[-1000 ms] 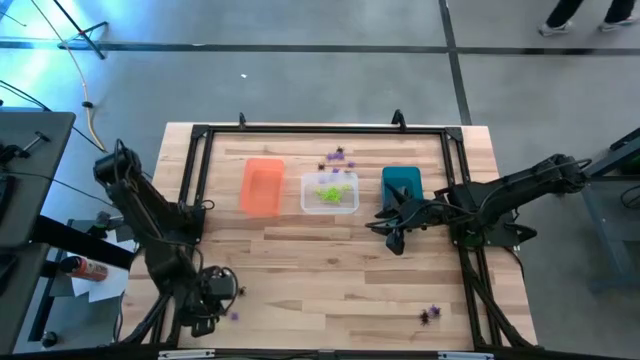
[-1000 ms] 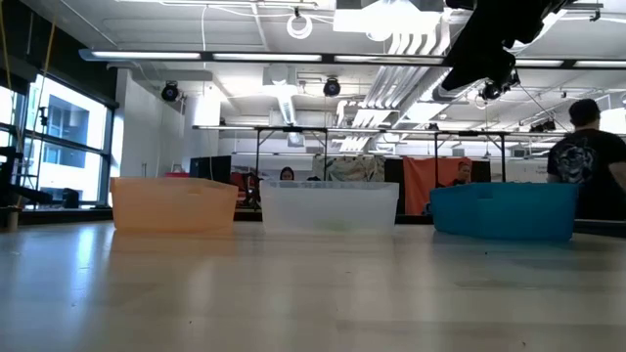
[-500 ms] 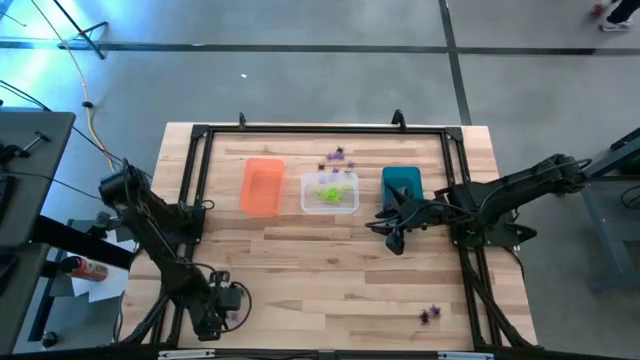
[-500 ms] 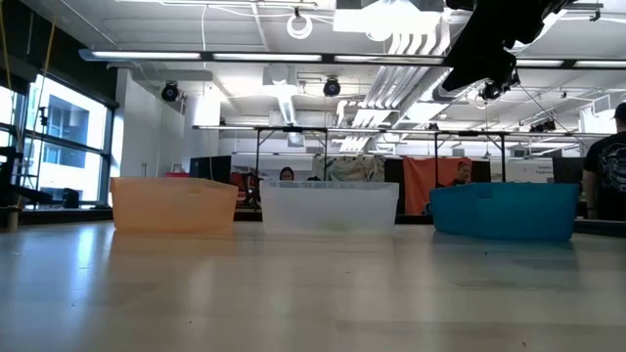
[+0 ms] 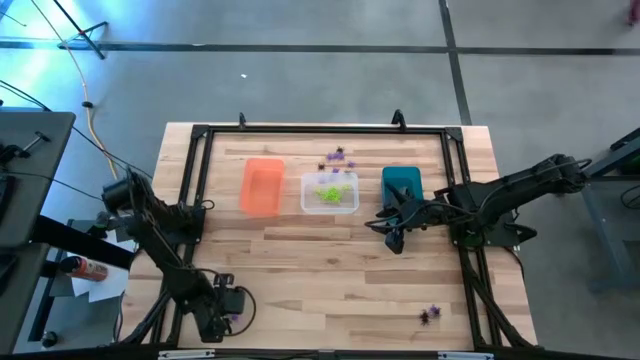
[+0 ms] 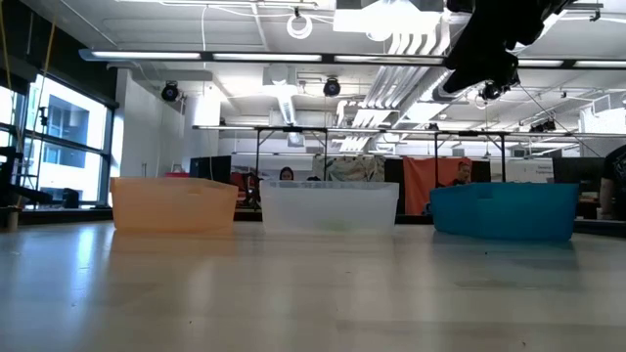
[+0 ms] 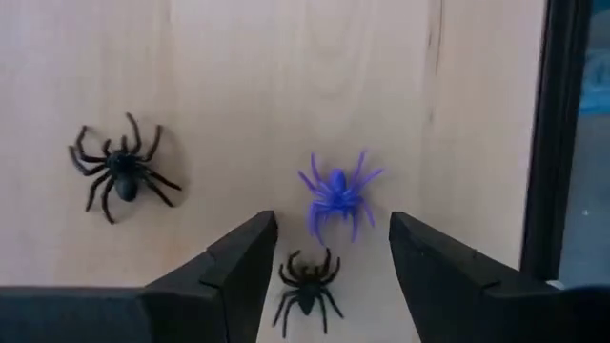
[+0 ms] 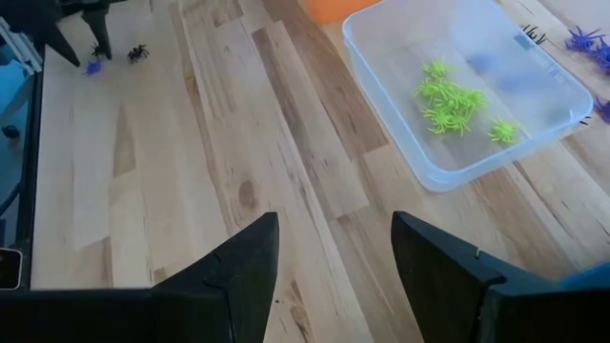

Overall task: Sort Halloween decoration
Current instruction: Put the purple spider toy into the blue bin

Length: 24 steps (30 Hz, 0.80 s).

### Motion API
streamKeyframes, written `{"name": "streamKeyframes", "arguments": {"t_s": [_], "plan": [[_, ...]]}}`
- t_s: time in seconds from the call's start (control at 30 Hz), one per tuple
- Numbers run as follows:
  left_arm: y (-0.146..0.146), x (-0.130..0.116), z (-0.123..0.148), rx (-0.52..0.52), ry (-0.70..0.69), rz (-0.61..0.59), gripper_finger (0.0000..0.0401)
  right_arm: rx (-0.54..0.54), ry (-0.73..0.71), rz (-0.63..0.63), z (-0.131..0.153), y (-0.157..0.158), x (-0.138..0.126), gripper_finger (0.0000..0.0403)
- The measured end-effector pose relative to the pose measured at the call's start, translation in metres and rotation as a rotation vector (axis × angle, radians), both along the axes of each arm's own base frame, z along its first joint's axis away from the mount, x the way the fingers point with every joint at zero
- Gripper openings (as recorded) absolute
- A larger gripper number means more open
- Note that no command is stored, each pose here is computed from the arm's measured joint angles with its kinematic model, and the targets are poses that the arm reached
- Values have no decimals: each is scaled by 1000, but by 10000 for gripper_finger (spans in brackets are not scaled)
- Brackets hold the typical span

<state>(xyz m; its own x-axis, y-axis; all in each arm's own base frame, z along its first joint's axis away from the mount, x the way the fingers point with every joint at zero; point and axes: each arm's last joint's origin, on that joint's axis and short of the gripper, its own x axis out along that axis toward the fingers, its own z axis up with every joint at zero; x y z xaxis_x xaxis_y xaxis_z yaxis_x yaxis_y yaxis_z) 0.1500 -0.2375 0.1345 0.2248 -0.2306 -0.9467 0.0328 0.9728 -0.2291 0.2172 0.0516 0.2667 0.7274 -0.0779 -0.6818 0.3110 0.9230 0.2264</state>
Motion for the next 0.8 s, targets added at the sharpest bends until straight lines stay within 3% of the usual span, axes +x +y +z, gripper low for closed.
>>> {"name": "streamKeyframes", "arguments": {"t_s": [0.13,0.2,0.37,0.43,0.8], "plan": [[-1,2,-5,30,0,32,192,-2,5,0,0,0,0,199],[-1,3,-5,45,4,37,170,-6,7,-3,-1,0,0,199],[3,3,-9,113,29,69,43,-16,11,-11,-2,-1,-1,199],[4,5,-11,116,41,108,13,-13,14,-15,-5,-1,-1,199],[14,11,3,91,-7,161,0,45,17,-58,-23,-1,-3,199]]}}
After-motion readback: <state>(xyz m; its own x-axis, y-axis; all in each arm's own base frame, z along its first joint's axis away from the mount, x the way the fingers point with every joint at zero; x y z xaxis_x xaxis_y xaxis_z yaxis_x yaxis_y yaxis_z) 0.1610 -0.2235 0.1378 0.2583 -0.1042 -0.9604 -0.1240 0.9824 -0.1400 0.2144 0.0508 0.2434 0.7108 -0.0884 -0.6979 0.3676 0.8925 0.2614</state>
